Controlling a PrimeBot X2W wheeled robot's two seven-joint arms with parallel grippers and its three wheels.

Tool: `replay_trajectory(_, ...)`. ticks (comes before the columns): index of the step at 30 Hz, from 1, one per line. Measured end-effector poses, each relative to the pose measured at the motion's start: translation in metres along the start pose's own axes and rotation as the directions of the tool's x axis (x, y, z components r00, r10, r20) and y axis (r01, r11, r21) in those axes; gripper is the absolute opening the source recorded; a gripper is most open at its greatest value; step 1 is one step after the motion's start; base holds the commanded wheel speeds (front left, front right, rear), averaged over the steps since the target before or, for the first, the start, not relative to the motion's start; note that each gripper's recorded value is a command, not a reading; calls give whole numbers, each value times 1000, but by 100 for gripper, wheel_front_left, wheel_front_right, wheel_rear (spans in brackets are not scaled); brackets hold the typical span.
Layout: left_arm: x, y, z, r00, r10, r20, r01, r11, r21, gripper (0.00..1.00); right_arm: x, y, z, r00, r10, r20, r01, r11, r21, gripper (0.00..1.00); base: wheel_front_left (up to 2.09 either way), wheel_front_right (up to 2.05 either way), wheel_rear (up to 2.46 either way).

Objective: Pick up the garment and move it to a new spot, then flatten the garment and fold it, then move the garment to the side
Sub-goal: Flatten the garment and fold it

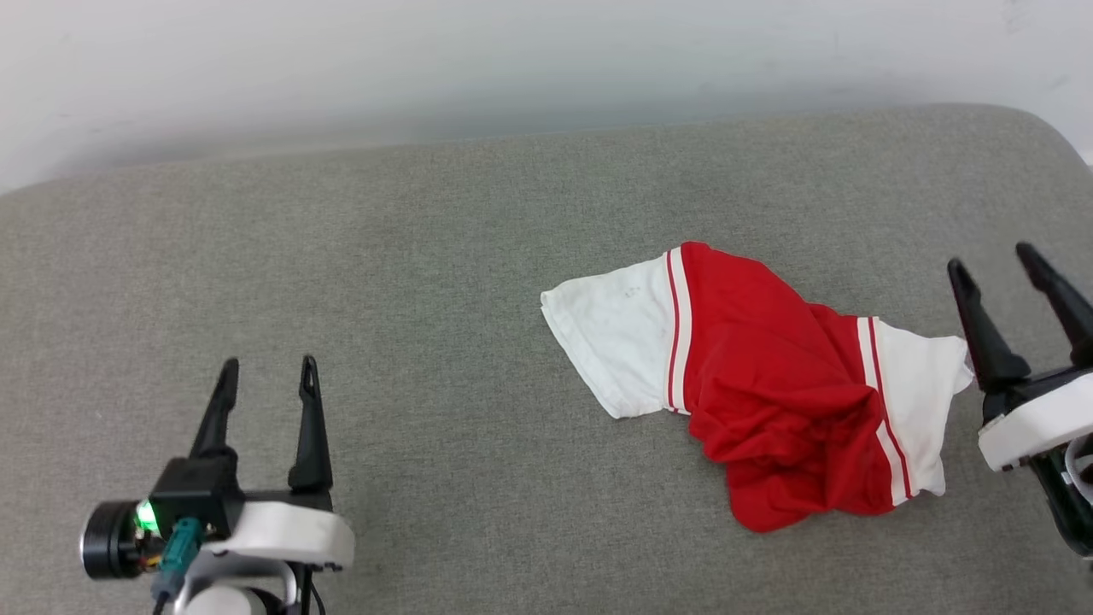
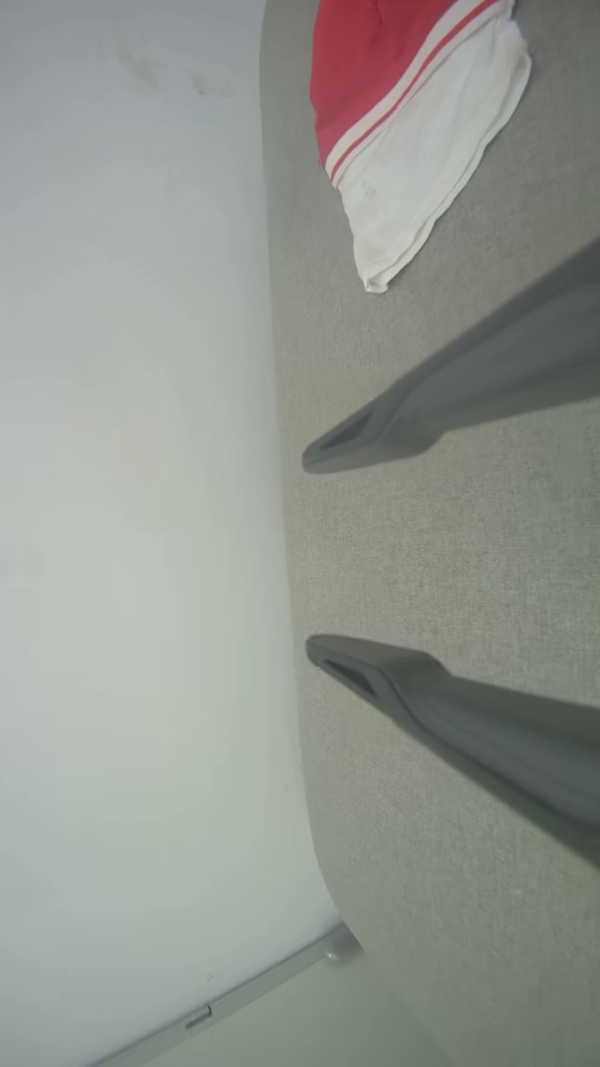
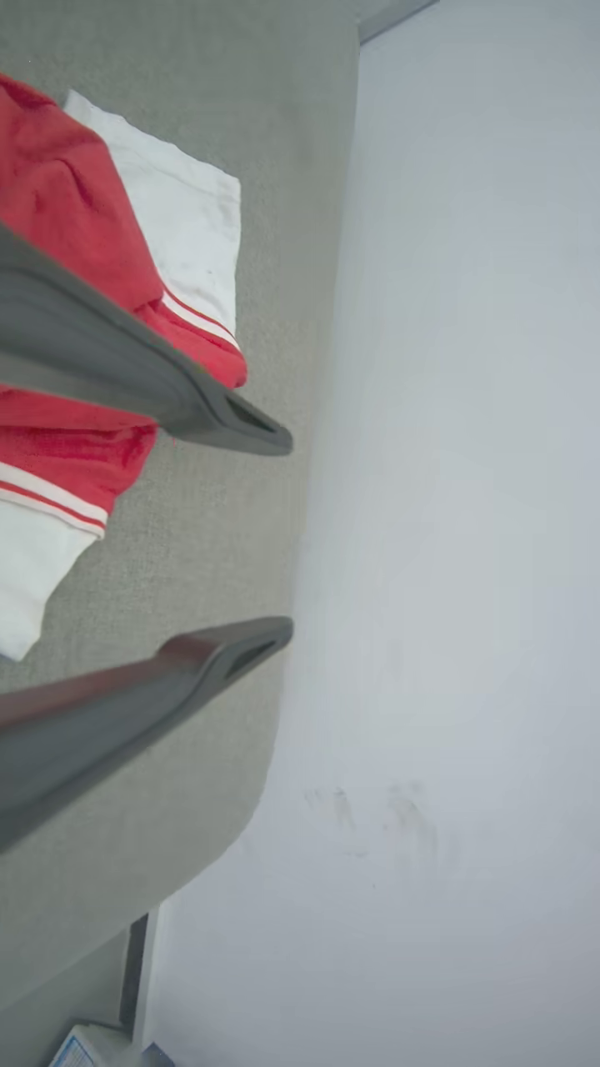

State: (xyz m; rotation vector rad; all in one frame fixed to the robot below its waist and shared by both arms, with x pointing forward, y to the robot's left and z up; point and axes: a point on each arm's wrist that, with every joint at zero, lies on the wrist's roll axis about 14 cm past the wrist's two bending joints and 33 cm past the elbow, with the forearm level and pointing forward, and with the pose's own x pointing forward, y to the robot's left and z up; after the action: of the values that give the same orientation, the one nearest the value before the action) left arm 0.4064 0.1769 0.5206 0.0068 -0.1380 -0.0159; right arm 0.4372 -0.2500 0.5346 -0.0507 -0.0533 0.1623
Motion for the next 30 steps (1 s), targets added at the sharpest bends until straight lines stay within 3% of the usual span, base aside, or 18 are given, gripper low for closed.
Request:
replay_trajectory(5,26,-4,20,995,-63,72,60,998,36,100,-7,11,33,983,-83,166,83,997,6,100,0,0,0)
replay_trajectory(12,58,-18,42,977,-161,139,149,985,92,100,-25,23,34,968,-145,203,141,989,34,100,0,0,0)
replay_trajectory(19,106,-48,62,940,-305,152,283,947,151,100,-34,27,25,969,-170,179,168,985,30,100,0,0,0)
replay_trajectory(24,135,-87,56,899,-437,20,426,884,194,100,-33,27,23,968,-177,176,175,984,27,100,0,0,0)
replay_trajectory(30,151,-131,31,797,-567,-209,601,780,174,100,-28,27,15,971,-180,156,180,984,18,100,0,0,0)
